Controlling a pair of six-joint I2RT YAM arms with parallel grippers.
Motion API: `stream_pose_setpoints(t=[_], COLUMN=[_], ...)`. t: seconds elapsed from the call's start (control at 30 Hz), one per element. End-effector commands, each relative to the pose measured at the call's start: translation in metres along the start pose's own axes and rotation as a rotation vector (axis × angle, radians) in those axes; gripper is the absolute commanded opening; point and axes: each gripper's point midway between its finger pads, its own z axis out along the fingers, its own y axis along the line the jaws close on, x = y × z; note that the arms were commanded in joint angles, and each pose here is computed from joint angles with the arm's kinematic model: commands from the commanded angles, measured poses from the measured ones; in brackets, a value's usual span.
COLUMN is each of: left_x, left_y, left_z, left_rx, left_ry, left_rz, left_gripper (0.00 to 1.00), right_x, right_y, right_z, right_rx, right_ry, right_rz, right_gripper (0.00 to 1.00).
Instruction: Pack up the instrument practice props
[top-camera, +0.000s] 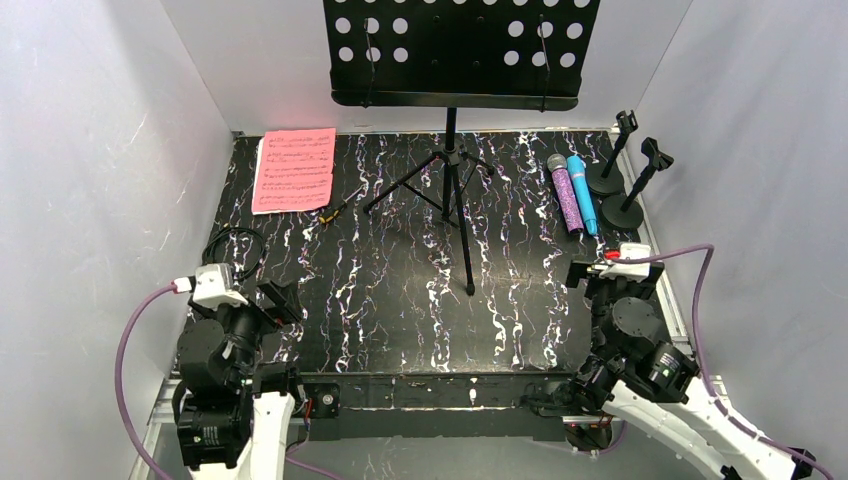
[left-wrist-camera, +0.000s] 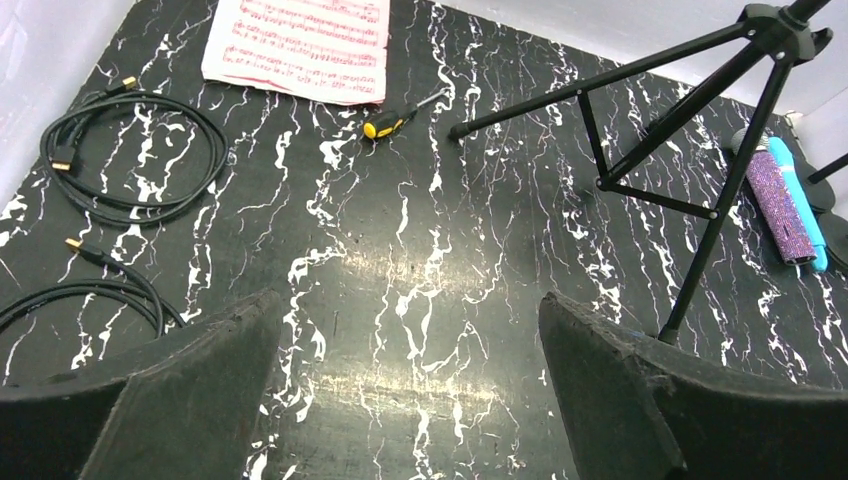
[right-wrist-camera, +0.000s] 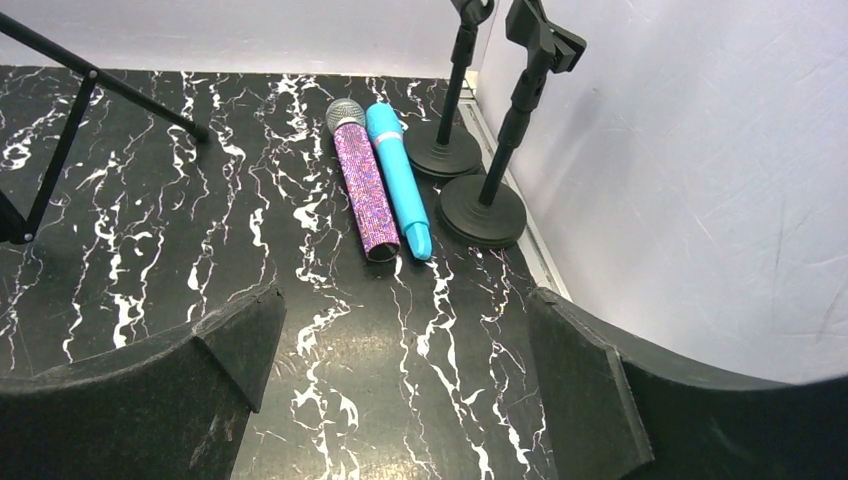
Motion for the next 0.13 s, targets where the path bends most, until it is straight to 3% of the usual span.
stream_pose_setpoints(t=[0.0,0.1], left_x=[0.003,0.0075], left_y=[0.0018,0.0033], left_z=[0.0118,0.0167], left_rx=[-0.006,-0.012], left_ry=[0.006,0.024], left_rz=[-0.019,-0.025], left_gripper=[0.98,0.98], right_x=[-0.0057,-0.0039], right_y=[0.0039,0.0092], right_z=[0.0021,0.0032], right_rx=[0.001,-0.02], right_ry=[-0.003,0.005], right_rz=[0.026,0.001], right_gripper=[0.99,0.99])
